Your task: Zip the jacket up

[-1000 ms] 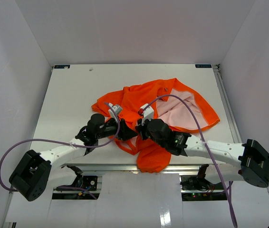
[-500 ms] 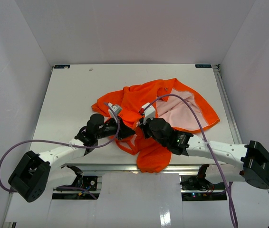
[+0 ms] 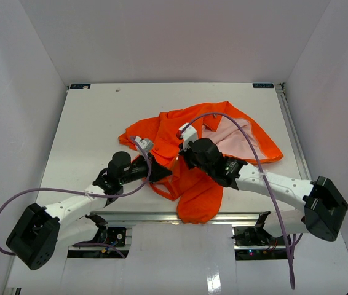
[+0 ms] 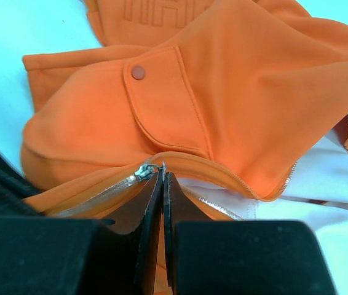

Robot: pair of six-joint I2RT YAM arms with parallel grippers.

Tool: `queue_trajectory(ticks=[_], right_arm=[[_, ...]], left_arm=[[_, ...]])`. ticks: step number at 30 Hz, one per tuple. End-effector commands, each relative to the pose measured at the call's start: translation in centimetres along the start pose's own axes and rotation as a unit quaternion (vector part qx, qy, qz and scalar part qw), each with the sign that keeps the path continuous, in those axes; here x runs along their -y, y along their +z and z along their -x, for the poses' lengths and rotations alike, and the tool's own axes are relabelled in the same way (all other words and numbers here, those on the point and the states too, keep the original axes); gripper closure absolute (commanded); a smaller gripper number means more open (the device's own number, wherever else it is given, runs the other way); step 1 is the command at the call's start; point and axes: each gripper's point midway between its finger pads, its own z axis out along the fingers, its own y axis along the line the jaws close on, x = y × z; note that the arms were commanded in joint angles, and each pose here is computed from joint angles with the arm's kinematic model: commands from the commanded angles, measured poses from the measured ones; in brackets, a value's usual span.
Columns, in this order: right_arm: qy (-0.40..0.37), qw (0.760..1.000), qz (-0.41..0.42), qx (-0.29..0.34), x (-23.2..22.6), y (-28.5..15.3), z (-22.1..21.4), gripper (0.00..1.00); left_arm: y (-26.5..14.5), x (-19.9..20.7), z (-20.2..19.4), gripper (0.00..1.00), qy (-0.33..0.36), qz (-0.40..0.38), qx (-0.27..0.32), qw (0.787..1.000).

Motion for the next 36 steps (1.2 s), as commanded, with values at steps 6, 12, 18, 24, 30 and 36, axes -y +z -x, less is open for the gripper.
queue_trajectory(ticks=[6, 12, 18, 24, 30, 36], right_arm=[[0.000, 0.997, -0.057, 0.042, 6.3, 2.2, 4.9, 0.92], [0.042, 0.994, -0.100, 0.008, 11.7, 4.5, 3.0, 0.92], [0.089, 0.989, -0.121, 0.009, 16.2, 6.0, 3.4, 0.92], [0.097, 0.983, -0.156, 0.003, 20.2, 7.4, 3.4, 0.92], [0.119, 0.967, -0.224, -0.014, 27.4, 8.2, 2.1, 0.92], [0.135, 0.957, -0.255, -0.005, 30.9, 7.7, 1.2, 0.92]], left_arm=[[-1.8, 0.7, -2.4, 1.00, -0.007, -0.010, -0.027, 1.000], [-2.8, 1.1, -1.5, 1.00, 0.001, -0.001, -0.001, 1.000], [-3.3, 0.3, -1.6, 1.00, 0.003, 0.024, 0.015, 1.000], [-3.8, -0.6, -1.1, 1.00, 0.006, 0.053, 0.033, 0.998], [-4.7, -1.8, 0.0, 1.00, 0.013, 0.097, 0.067, 0.993], [-5.3, -2.3, 0.5, 1.00, 0.016, 0.121, 0.080, 0.989]])
